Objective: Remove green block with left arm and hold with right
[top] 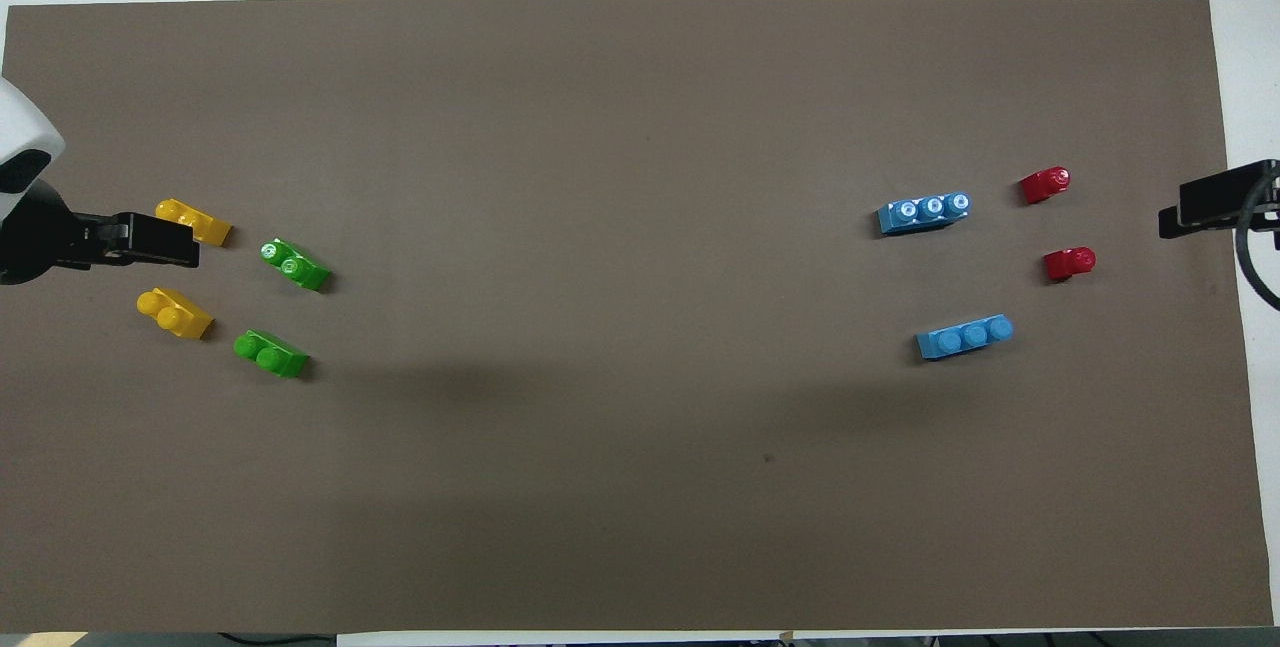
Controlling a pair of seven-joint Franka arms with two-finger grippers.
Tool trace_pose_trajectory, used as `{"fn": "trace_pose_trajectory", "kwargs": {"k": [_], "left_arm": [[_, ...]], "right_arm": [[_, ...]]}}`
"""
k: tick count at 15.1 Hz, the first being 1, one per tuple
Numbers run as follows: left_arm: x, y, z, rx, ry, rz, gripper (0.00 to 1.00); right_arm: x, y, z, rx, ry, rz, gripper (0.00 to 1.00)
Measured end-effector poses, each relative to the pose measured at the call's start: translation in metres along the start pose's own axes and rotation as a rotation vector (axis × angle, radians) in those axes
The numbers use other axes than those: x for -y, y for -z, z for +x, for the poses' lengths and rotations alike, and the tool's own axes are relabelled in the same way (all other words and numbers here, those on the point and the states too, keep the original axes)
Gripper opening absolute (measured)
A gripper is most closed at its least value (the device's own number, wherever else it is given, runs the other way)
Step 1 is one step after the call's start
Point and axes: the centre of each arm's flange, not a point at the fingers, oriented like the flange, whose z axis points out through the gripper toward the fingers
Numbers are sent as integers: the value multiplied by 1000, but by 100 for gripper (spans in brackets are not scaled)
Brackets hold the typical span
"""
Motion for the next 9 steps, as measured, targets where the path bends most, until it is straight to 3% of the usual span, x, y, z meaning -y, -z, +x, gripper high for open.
{"fn": "trace_pose_trajectory", "kwargs": {"k": [9], "left_arm": [[0,2,-1,-2,11,0,100]], "right_arm": [[9,-3,-1,6,29,-48,100]]}}
